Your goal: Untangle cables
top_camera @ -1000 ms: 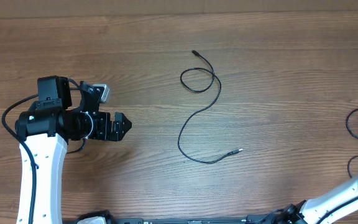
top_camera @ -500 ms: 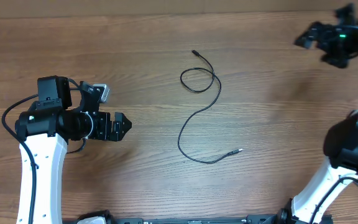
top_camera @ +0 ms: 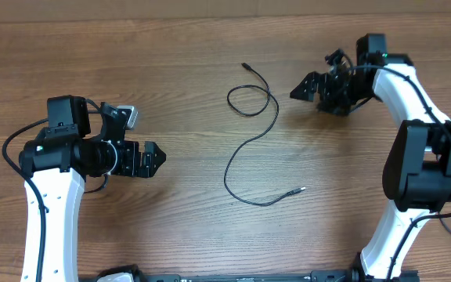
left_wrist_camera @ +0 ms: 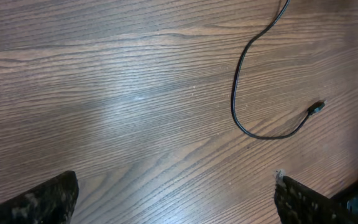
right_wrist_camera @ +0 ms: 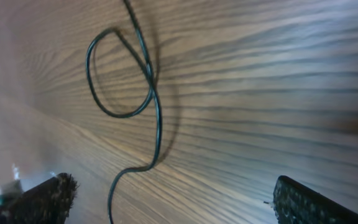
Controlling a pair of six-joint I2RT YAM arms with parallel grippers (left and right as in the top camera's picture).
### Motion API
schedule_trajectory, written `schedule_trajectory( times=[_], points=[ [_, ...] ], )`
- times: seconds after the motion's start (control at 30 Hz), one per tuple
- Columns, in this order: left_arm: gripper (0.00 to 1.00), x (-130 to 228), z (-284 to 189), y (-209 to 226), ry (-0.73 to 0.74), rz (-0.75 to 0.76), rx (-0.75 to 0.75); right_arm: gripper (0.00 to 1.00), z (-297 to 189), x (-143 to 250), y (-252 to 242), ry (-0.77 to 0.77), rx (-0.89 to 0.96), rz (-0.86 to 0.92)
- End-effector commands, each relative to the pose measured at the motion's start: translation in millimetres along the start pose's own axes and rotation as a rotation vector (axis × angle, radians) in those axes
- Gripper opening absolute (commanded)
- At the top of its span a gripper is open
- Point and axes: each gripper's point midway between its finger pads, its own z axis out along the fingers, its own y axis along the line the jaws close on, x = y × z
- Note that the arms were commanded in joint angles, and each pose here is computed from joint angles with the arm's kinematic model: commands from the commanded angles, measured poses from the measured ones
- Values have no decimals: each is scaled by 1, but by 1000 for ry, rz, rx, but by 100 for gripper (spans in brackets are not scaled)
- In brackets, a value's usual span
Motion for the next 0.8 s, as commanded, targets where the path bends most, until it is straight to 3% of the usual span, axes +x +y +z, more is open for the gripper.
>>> schedule_trajectory(
  times=[0.0, 0.27, 0.67, 0.73, 0.77],
  points=[
    [100, 1, 1, 0, 5, -16, 2, 100, 11, 13, 15, 18, -92, -10],
    [100, 1, 1, 0, 5, -16, 2, 100, 44, 33, 18, 41, -135, -11],
    [100, 1, 1, 0, 5, -16, 2, 100, 93, 39, 68, 40, -197, -33],
    [100, 1, 1, 0, 5, -16, 2, 91, 98, 40, 80, 44, -220, -21],
    [100, 1, 1, 0, 5, -16, 2, 66, 99, 41, 99, 52, -291, -55]
  ],
)
